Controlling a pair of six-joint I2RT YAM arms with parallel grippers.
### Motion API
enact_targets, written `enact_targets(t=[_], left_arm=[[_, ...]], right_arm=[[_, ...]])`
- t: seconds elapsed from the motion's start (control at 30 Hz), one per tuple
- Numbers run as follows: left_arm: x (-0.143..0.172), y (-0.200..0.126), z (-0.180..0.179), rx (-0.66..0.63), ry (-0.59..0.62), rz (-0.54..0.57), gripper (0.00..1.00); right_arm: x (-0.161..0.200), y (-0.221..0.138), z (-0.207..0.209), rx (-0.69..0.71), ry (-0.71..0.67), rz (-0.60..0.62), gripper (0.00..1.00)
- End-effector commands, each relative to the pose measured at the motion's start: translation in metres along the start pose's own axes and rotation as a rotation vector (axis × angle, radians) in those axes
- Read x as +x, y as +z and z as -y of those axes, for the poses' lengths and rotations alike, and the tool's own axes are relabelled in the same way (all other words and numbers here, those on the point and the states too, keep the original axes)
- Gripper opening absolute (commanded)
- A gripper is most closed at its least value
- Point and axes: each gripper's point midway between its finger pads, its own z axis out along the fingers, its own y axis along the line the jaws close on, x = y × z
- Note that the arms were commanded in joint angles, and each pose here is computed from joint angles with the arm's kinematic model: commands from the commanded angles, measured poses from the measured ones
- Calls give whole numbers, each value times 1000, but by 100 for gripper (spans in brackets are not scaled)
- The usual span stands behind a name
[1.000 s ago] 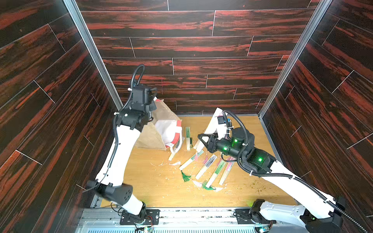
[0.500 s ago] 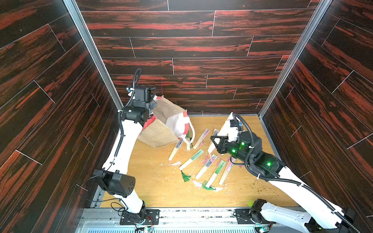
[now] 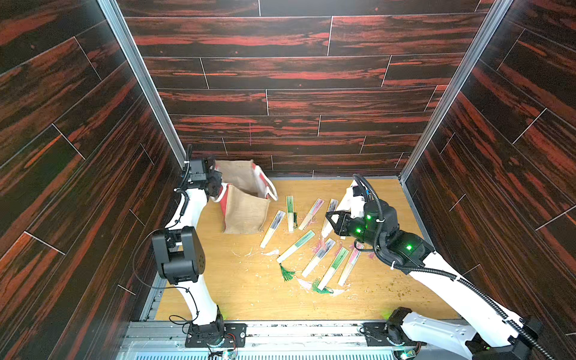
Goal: Take out the folding fans from the tote bags
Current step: Place the canvas bag at the center of the board.
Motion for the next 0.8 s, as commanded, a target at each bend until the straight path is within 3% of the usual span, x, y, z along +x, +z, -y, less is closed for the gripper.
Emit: enact_targets(t=[0.0,0.07,0.27,0.4,0.53,0.77], left_arm=[[-11,-24,33,119,-29,-16,0],[-19,-25,26,117,-33,-11,2],[-36,-28,16,116,-1,-8,22],[-51,-40,11,94,33,27,27],[-67,-60,1,62,58,74,35],[-82,-122,4,46,153,168,55]], right_arm=[[2,6,-2,-14,10,-19,0],[7,14,-2,-23,13,-43,0],[33,46,-7,-81,47,-155,0],[53,70,-17,-176,106,-237,0],[72,91,-27,-255,171,-295,0],[113,120,-43,-243,116,-381,0]])
